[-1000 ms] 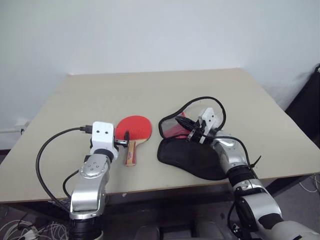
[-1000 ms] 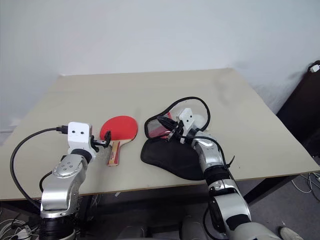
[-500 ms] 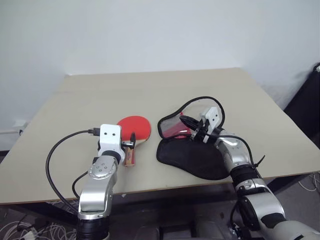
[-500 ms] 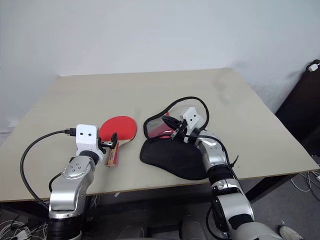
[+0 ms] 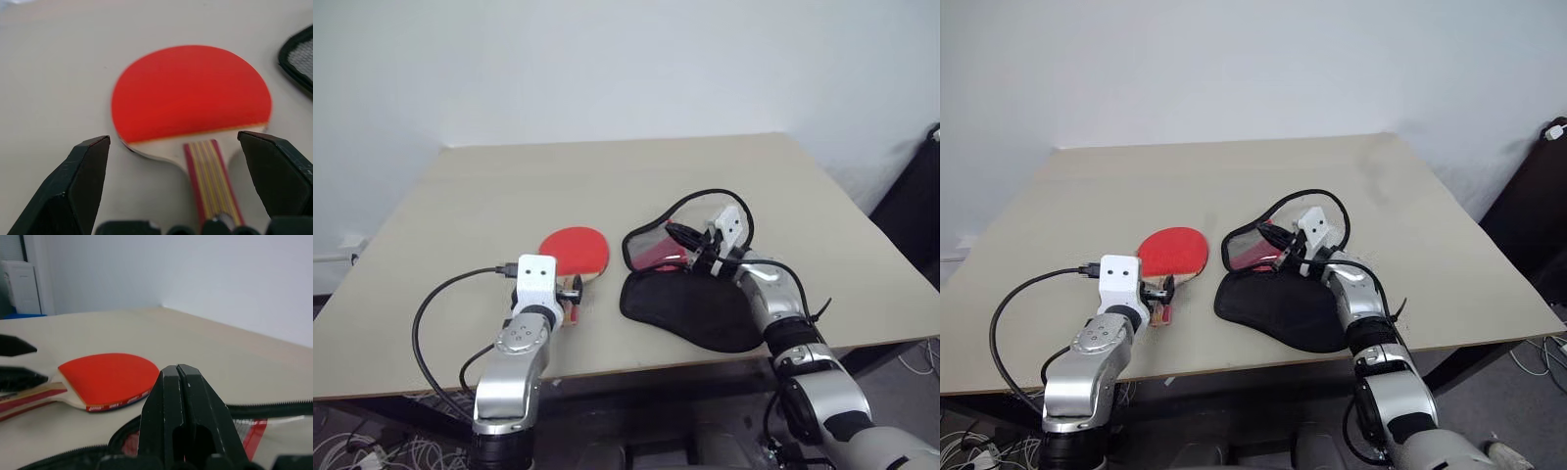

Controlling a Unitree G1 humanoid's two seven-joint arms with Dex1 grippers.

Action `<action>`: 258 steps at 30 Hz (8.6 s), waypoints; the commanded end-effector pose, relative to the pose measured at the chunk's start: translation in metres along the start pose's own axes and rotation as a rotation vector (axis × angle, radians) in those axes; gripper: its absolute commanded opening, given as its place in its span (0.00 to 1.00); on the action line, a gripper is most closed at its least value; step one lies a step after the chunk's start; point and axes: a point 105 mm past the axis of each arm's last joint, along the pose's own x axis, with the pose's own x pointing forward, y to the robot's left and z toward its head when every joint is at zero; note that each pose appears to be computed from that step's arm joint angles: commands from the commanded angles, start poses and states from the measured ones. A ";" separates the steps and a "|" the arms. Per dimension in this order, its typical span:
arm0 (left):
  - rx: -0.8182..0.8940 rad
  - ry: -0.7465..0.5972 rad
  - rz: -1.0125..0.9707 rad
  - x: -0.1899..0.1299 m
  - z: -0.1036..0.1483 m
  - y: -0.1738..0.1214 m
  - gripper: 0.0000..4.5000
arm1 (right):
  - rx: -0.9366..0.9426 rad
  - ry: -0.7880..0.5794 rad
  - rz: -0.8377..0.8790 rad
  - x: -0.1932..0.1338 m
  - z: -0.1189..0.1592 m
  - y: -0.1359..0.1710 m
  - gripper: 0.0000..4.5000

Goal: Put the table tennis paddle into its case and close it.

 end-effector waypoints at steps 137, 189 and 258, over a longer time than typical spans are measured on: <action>0.822 -0.297 -1.520 0.017 0.044 -0.122 0.25 | -0.161 -0.159 -0.705 -0.116 0.070 -0.098 0.00; 0.713 -0.301 -1.445 0.039 0.067 -0.142 0.86 | -0.114 -0.161 -0.692 -0.111 0.060 -0.085 0.00; -0.082 -0.355 -1.112 0.029 0.089 -0.085 0.87 | 0.527 0.135 -0.453 -0.071 0.007 -0.116 0.01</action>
